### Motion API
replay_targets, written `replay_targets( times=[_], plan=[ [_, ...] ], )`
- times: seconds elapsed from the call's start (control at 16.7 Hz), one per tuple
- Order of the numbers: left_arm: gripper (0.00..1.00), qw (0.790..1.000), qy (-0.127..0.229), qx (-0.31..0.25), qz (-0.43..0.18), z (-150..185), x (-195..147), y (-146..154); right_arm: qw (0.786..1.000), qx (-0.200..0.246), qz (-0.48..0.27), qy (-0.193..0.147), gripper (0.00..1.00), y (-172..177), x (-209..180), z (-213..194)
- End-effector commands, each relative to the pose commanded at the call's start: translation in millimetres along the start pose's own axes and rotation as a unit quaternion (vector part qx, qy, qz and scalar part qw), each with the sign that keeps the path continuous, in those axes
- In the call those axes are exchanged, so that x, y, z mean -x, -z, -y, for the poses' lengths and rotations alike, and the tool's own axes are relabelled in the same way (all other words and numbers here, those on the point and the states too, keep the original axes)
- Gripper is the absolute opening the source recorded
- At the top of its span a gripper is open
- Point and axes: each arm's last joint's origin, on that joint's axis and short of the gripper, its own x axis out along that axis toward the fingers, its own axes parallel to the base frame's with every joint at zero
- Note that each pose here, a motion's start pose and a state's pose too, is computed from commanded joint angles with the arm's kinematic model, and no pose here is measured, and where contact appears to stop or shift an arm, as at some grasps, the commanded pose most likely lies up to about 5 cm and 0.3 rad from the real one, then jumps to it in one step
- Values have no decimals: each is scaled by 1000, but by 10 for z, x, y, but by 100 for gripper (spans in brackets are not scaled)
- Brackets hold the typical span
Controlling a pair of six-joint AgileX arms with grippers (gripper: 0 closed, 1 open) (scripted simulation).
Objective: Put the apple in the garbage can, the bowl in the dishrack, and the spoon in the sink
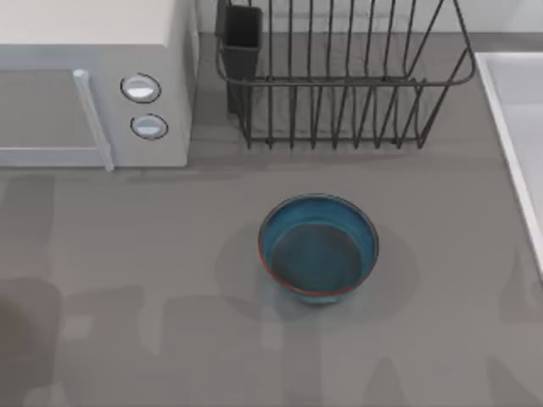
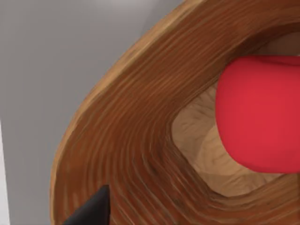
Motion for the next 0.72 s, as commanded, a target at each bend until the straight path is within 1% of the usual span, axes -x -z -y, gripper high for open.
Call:
replay_targets(
  times=[0.18, 0.3, 0.42, 0.6, 0.72],
  plan=[
    [100, 993, 16, 38, 110, 34, 158, 290, 1000, 0, 0, 0, 100, 0, 0, 0],
    [100, 975, 30, 67, 210, 66, 256, 541, 1000, 0, 0, 0, 100, 0, 0, 0],
    [100, 940, 47, 95, 323, 110, 322, 818, 1000, 0, 0, 0, 100, 0, 0, 0],
    [100, 867, 75, 123, 476, 210, 278, 1155, 1000, 0, 0, 0, 100, 0, 0, 0],
    [100, 818, 94, 130, 552, 297, 162, 1282, 1000, 0, 0, 0, 100, 0, 0, 0]
  ],
)
